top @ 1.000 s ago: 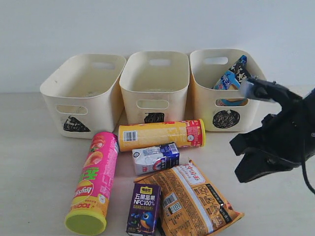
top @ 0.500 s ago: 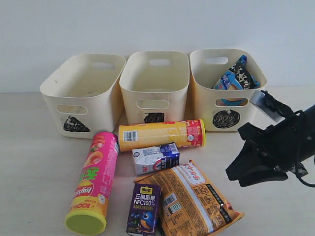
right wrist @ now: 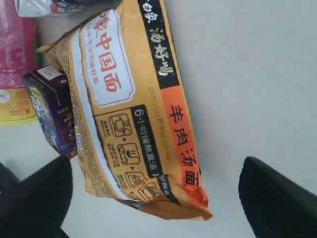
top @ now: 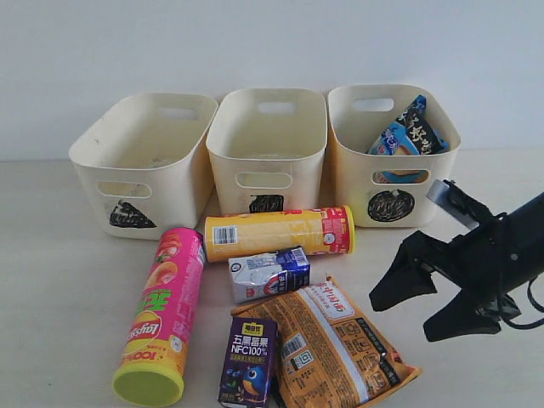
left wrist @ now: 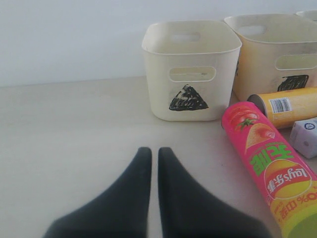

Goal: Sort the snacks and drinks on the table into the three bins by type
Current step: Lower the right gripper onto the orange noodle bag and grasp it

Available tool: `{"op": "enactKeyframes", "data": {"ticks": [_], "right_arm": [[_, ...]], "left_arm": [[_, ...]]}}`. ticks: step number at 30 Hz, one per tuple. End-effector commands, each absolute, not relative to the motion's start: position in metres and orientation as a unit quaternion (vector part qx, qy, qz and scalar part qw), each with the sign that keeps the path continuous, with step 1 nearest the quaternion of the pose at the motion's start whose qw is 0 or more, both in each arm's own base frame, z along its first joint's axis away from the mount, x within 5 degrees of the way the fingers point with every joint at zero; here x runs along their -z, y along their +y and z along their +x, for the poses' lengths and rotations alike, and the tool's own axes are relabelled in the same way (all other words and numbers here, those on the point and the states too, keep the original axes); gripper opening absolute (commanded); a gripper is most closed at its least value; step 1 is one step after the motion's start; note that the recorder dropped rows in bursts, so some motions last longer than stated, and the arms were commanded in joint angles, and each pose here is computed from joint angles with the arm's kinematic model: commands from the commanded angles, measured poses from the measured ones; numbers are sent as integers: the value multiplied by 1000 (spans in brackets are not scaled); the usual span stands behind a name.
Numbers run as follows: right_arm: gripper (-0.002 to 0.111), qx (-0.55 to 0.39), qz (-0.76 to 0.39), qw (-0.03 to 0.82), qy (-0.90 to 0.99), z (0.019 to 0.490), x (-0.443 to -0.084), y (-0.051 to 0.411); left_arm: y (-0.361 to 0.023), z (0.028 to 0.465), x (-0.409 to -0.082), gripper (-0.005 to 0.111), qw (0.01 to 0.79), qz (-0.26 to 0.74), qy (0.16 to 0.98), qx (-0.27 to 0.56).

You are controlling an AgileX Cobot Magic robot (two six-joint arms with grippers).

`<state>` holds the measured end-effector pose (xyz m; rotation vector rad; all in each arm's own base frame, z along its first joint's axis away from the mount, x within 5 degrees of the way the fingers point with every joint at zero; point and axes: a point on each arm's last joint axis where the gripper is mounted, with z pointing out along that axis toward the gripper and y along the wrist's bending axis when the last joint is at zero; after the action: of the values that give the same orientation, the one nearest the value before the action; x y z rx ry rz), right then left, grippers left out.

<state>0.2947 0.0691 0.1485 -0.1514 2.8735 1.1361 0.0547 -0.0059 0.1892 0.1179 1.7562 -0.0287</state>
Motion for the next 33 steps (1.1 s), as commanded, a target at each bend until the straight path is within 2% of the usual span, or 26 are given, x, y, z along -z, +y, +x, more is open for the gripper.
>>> {"op": "enactKeyframes", "data": {"ticks": [1,11,18,24,26,30,31,32,33], "right_arm": [[83,-384,-47,18,922,299,-137,71],[82,-392,-23,-8,920,302,-110,74],[82,-363,-76,-42,928,291,-82,115],[82,-358,-77,-54,929,288,-72,121],[70,-356,-78,-52,930,288,-72,121],[29,-350,-76,-46,932,290,-71,120],[15,-350,-76,-46,933,290,-71,120],[5,-350,-76,-46,933,290,-71,120],[0,-350,-75,-44,933,290,-71,119]], "left_arm": [[-6,55,-190,4,643,50,764,11],[-6,55,-190,4,643,50,764,11],[-6,55,-190,4,643,50,764,11],[-6,55,-190,4,643,50,764,11],[-6,55,-190,4,643,50,764,11],[-6,55,-190,4,643,50,764,11],[-6,55,-190,4,643,50,764,11],[-6,55,-190,4,643,50,764,11],[-6,55,-190,4,643,50,764,11]]}}
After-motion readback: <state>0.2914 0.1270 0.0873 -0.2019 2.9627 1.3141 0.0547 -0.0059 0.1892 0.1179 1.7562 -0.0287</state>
